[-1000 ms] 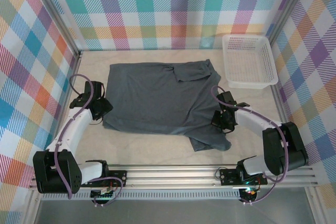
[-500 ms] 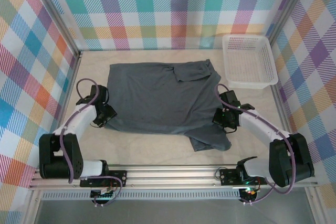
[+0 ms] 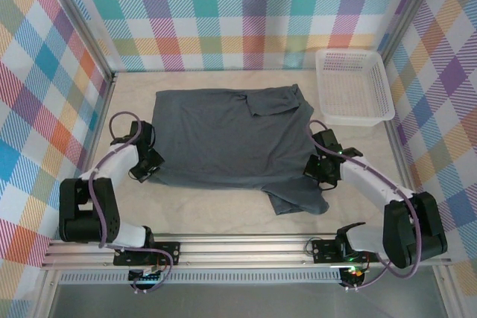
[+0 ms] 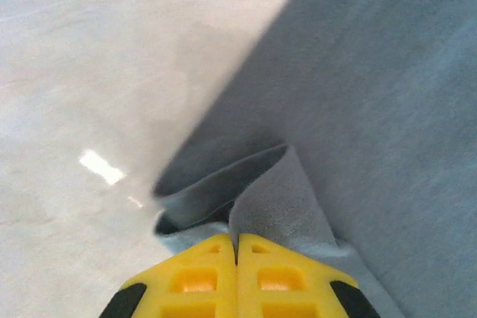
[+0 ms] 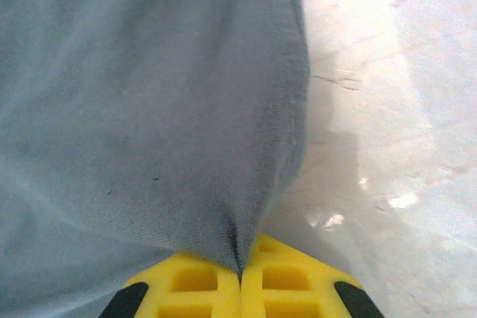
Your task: Fold the inside-out t-shirt
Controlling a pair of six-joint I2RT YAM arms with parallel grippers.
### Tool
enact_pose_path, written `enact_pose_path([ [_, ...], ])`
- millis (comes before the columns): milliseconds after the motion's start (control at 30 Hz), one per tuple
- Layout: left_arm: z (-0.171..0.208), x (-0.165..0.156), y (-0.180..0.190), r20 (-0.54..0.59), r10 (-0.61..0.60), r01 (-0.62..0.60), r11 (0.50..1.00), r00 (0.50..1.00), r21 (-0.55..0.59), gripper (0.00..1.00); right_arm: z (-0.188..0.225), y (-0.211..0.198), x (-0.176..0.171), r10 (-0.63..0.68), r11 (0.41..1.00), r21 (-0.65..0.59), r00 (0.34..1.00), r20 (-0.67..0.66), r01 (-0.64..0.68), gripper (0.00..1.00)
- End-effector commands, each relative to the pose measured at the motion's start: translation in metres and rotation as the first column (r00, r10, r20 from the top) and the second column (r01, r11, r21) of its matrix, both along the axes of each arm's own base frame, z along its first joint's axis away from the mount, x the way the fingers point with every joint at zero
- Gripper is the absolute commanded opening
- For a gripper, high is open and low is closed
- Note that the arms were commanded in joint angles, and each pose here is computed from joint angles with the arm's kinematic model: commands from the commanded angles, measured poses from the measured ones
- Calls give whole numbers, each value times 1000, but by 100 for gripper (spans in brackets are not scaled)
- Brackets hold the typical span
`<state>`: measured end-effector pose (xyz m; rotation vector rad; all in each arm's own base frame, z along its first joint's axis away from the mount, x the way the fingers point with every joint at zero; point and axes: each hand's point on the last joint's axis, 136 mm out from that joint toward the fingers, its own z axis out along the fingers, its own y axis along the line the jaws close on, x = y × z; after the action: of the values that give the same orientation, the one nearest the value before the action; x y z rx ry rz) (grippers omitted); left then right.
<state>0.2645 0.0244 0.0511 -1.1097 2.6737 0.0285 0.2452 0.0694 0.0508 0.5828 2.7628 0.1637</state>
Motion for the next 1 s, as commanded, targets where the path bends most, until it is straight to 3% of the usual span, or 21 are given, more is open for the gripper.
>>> enact_pose_path([
  [0, 12, -48, 20, -75, 90, -82, 992, 993, 94, 0, -6, -30, -26, -170, 982, -89, 985, -39, 166, 0],
  [200, 12, -90, 20, -60, 170, -164, 982, 984, 94, 0, -25, -31, -47, -219, 975, -62, 972, -88, 214, 4],
  [333, -1, -83, 1, -32, 115, -115, 993, 993, -13, 0, -26, -16, -42, -148, 989, 3, 984, -103, 149, 7],
  [467, -4, -83, -1, -60, 120, -122, 992, 991, -26, 0, -14, -14, -38, -122, 992, 2, 989, -89, 123, 7],
  [733, 42, -22, -4, 132, 59, -52, 997, 990, -51, 0, 47, -7, 11, -73, 997, 11, 993, 96, 72, 6],
  [867, 52, 12, -2, 150, 29, -24, 999, 988, -36, 0, 54, -14, 41, -75, 996, -47, 992, 101, 80, 3],
  [967, 50, 38, -13, 156, 7, 9, 995, 988, -96, 0, 50, -12, 59, -75, 996, -45, 994, 81, 79, 2],
])
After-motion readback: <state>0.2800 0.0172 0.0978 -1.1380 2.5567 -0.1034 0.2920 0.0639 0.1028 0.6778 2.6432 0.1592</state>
